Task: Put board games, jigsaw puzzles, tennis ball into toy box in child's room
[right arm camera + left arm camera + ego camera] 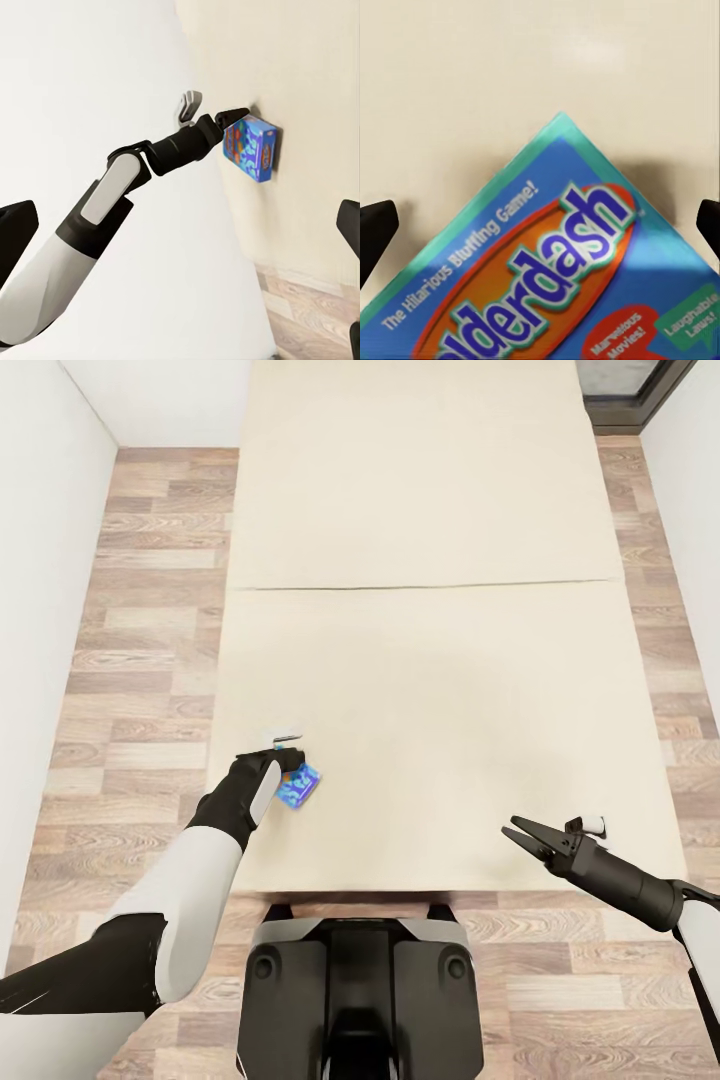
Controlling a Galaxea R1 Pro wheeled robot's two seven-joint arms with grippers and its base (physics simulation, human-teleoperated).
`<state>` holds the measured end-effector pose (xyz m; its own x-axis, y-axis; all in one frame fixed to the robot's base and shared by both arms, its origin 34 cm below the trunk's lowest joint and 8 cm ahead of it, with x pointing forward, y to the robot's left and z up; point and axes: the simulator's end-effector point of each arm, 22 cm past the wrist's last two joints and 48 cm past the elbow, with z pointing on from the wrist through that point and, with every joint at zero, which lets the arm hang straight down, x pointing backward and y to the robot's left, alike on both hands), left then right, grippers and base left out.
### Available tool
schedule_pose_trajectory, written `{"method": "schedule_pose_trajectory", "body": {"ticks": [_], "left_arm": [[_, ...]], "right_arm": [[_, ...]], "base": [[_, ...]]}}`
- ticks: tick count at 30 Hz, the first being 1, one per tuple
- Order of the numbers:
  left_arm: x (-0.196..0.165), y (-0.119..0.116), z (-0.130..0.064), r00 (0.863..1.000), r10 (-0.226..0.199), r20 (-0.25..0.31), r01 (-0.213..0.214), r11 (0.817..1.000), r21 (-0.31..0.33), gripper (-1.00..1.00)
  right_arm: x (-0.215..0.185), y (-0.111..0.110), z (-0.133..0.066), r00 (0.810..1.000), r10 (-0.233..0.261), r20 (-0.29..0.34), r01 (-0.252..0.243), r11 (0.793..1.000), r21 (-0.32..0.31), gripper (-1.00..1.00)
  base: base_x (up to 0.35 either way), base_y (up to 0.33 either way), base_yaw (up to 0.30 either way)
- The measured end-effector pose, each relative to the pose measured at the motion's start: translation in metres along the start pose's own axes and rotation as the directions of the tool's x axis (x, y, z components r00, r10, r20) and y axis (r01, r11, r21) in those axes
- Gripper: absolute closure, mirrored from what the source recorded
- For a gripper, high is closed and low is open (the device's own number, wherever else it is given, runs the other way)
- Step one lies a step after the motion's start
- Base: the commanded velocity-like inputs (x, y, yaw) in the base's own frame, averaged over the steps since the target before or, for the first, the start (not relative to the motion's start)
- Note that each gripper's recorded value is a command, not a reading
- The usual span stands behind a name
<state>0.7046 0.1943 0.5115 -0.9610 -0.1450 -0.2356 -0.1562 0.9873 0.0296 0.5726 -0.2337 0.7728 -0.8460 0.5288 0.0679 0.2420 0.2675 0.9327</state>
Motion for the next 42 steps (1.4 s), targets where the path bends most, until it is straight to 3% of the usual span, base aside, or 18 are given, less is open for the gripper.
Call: {"method": "schedule_pose_trajectory", "body": {"ticks": [42], "left_arm": [[0.0, 0.0005, 0.0, 1.0, 0.0, 0.001, 0.0, 1.0, -0.002, -1.0]], "right_arm": [[0.0002, 0.0004, 0.0001, 1.0, 0.0, -0.001, 0.0, 1.0, -0.002, -1.0]], "base": [[-0.163, 0.0, 0.0]]}}
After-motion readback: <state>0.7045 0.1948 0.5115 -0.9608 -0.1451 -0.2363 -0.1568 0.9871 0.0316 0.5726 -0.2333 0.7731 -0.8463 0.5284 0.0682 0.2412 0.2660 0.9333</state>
